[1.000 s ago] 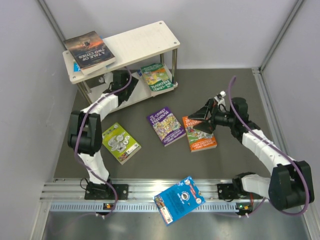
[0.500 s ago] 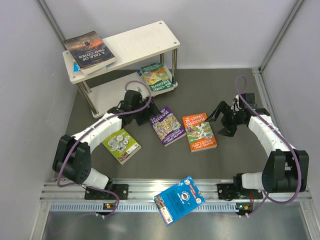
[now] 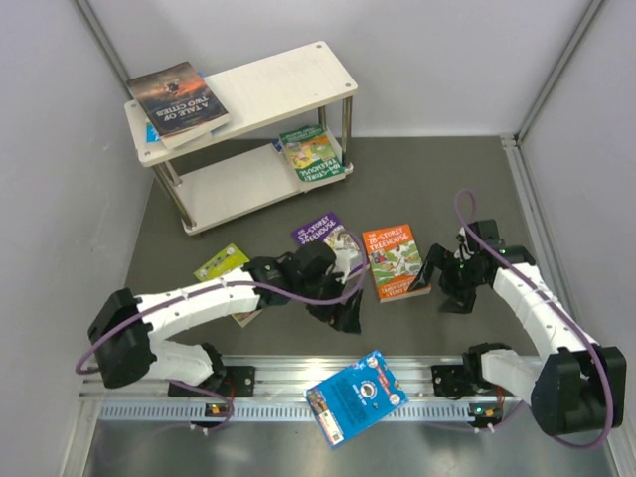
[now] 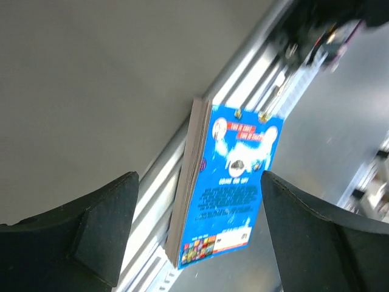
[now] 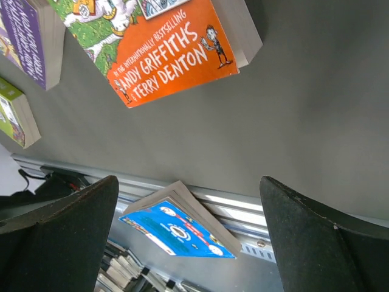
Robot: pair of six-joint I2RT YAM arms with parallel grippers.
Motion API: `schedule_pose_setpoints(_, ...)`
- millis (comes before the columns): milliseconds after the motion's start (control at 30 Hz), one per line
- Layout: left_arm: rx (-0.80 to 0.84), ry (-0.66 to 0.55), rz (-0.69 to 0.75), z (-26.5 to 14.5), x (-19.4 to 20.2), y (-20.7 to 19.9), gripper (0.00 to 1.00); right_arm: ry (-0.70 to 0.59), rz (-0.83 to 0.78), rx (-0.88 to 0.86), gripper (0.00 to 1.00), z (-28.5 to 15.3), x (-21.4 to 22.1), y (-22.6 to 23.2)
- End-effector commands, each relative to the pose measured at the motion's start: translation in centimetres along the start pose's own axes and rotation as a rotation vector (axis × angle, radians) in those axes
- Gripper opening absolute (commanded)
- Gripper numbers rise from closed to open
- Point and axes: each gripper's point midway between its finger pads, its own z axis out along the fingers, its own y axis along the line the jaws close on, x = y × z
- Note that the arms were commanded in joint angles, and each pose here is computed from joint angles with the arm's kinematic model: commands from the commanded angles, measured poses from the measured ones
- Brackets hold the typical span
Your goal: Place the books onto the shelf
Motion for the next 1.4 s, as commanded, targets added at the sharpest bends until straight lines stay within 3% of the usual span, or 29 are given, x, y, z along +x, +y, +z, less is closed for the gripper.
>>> schedule_pose_setpoints(0,-0.062,0.131,0.073,1.5,3.4,0.4,0.86,-0.013,-0.028,-0.019,0.99,-0.5,0.2,0.3)
schedule_pose_setpoints(133,-0.142,0.229,0.137,4.0,6.5,0.5,0.86,-0.01,-0.031,-0.029,0.99,-0.6,0.6,0.3)
schedule_pose_setpoints(633,-0.195,0.366,0.245,8.9,10.1,-0.2,0.84,0.02,-0.034,-0.03,0.99,-0.2,2.5,-0.9)
schedule_pose_setpoints(767,-0.319,0.375,0.294,9.7,11.0,1.6,0.65,0.024,-0.033,-0.027,0.99,-0.2,2.7,-1.1)
schedule_pose_setpoints(800,-0.336,0.381,0.292,9.9,11.2,2.0,0.46,0.029,-0.034,-0.024,0.99,-0.1,2.8,-1.2)
schedule_pose_setpoints(867,-0.361,0.415,0.277,10.4,12.3,3.0,0.24,0.028,-0.032,-0.024,0.99,-0.1,2.8,-1.2)
schedule_pose_setpoints(900,-0.366,0.427,0.273,10.8,12.8,3.3,0.07,0.031,-0.033,-0.022,0.99,-0.1,2.9,-1.3)
schedule_pose_setpoints(933,-0.362,0.435,0.265,10.9,13.1,3.5,0.01,0.029,-0.033,-0.023,0.99,-0.2,2.9,-1.2)
schedule_pose_setpoints(1167,-0.38,0.351,0.25,10.3,12.0,3.5,0.0,0.025,-0.037,-0.017,0.99,-0.2,2.5,-1.1)
schedule_pose_setpoints(1367,-0.493,0.185,0.229,6.3,6.1,4.7,0.0,0.01,-0.041,-0.026,0.99,-0.5,1.7,-0.4)
